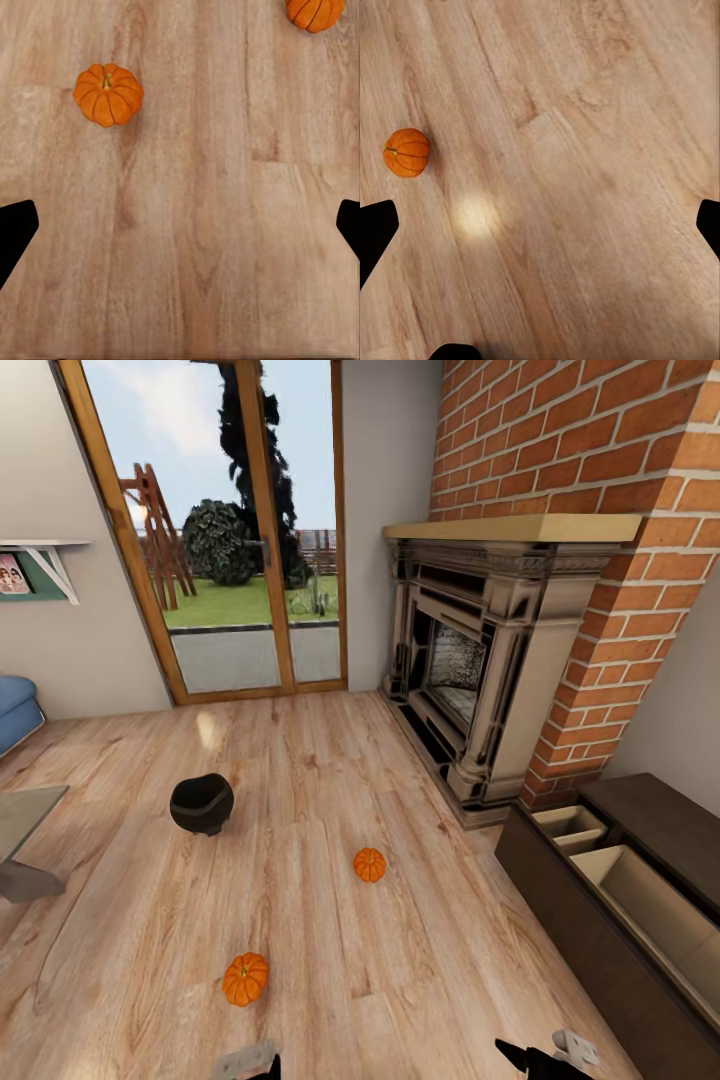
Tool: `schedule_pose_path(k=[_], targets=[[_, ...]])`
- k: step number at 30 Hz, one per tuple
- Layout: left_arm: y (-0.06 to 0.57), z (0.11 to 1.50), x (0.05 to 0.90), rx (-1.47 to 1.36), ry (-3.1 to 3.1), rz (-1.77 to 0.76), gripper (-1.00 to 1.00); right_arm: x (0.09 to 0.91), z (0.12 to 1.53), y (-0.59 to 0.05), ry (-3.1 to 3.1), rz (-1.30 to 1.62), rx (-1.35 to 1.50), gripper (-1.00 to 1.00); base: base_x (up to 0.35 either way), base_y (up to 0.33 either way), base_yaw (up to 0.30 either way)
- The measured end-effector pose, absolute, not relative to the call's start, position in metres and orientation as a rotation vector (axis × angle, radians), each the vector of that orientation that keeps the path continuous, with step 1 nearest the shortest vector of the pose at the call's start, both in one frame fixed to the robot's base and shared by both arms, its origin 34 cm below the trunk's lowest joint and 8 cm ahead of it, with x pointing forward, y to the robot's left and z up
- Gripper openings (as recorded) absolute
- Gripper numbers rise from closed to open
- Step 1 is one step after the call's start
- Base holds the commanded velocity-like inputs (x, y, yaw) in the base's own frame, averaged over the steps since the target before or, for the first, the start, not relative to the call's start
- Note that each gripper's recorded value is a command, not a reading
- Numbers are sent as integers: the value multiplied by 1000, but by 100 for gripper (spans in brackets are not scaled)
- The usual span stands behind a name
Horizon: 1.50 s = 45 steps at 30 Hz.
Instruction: Place each of the two pumpkins and all three candles from the living room inside a cabinet in the living room (use any cabinet), then make sure every cabinet is closed, and position the cauldron so it is next to a table in the living room.
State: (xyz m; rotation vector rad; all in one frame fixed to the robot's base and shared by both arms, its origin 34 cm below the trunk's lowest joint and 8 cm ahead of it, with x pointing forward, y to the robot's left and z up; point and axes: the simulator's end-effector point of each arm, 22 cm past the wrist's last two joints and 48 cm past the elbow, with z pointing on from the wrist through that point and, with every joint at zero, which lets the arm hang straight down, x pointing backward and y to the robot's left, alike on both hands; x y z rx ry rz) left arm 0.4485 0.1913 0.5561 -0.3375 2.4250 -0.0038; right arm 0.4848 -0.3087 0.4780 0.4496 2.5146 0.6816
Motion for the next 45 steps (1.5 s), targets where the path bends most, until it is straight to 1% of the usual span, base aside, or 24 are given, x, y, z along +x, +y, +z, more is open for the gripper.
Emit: schedule_pose_path(k=[6, 23, 33, 37, 39, 42, 43, 45], targets=[[198, 554, 446, -360, 2429, -7, 100, 486, 479, -307, 2513, 683, 442, 100, 0, 0, 83], [200, 553, 446, -368, 2428, 2, 100, 486, 478, -307, 2517, 682, 438, 100, 0, 0, 268], [199, 549, 448, -356, 2439, -5, 100, 486, 478, -309, 2510, 675, 441, 100, 0, 0, 54], [203, 539, 479, -406, 2457, -29, 100, 493, 480, -316, 2489, 645, 455, 100, 0, 0, 4], [215, 524, 498, -447, 2492, -44, 100, 500, 483, -326, 2470, 620, 483, 100, 0, 0, 1], [236, 499, 535, -497, 2539, -149, 100, 525, 496, -340, 2408, 608, 534, 100, 0, 0, 0], [253, 489, 553, -530, 2553, -237, 100, 549, 512, -344, 2363, 636, 560, 100, 0, 0, 0], [270, 481, 562, -568, 2563, -289, 100, 571, 530, -342, 2327, 691, 559, 100, 0, 0, 0]])
